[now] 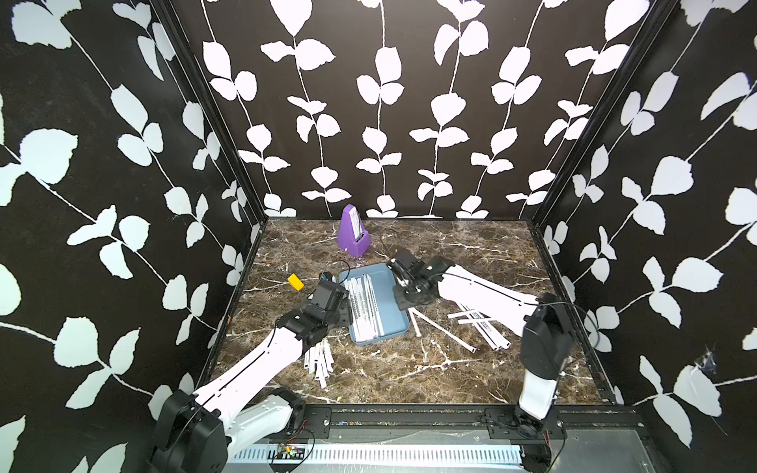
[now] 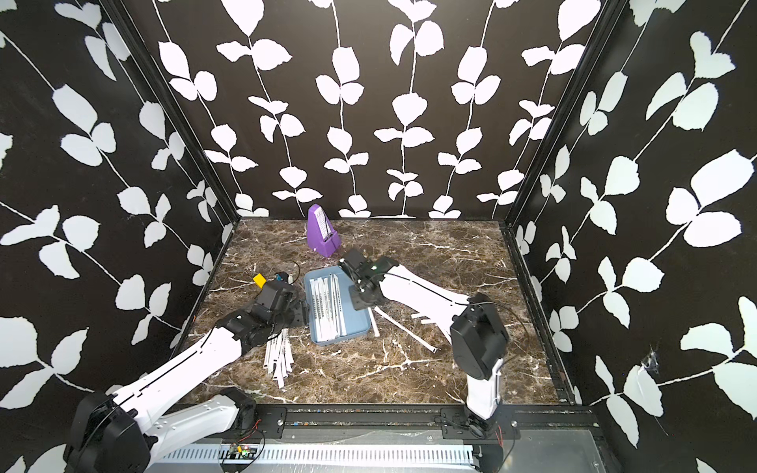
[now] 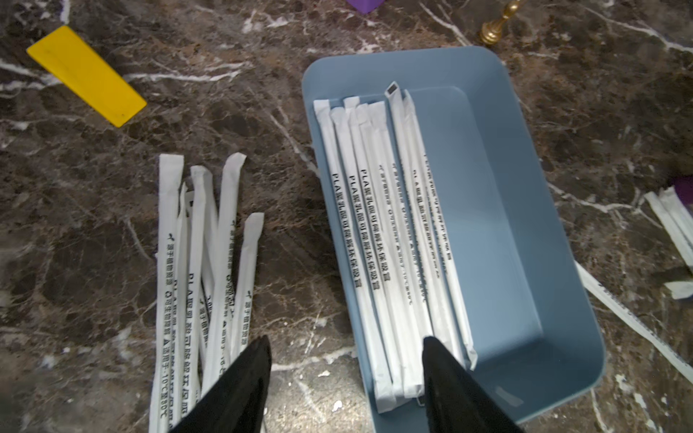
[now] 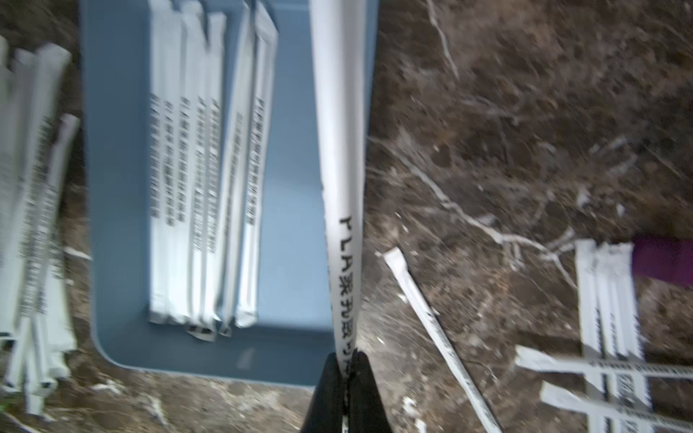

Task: Put the straws into the storage box
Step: Pick up the straw from the center of the board, then place the straw in the storage box.

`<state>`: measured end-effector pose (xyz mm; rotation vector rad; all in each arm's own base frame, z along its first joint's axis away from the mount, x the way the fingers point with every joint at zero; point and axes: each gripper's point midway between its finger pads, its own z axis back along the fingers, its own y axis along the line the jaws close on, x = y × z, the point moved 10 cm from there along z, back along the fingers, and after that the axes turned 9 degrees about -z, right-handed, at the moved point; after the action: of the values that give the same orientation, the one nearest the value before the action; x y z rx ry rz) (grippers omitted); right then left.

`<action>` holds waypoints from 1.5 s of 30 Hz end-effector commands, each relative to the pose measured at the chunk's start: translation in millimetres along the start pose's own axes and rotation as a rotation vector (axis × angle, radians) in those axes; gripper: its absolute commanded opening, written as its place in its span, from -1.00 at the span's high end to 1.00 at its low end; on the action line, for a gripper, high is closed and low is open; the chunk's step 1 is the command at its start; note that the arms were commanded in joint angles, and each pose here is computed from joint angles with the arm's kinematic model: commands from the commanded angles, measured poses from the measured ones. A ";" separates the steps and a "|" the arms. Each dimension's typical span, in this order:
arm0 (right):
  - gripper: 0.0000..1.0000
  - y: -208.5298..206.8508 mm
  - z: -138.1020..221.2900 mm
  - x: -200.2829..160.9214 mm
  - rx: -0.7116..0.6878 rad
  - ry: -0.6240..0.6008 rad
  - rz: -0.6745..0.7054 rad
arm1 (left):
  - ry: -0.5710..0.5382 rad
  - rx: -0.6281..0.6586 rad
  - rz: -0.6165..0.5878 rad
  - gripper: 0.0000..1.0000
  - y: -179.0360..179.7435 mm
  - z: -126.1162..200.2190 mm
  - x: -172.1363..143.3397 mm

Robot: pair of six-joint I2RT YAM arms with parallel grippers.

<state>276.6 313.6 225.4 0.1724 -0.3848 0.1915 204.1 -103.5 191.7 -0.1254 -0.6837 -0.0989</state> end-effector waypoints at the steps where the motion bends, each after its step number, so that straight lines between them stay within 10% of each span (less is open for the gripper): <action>1: 0.90 18.2 -20.5 16.0 -0.027 -0.028 -0.036 | 0.004 -0.036 -0.017 -0.33 0.1 0.0 -2.9; 15: 0.88 41.4 -92.8 14.3 -0.097 0.072 -0.011 | 0.020 -0.041 -0.003 -0.33 7.6 -11.1 -13.4; 45: 0.69 53.6 -126.8 9.5 -0.073 0.135 -0.129 | 0.003 -0.063 0.001 -0.31 6.4 -12.2 -11.2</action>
<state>318.8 385.7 126.0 0.0933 -0.2528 0.0794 205.6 -100.7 175.4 -0.1842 -0.6639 -0.1207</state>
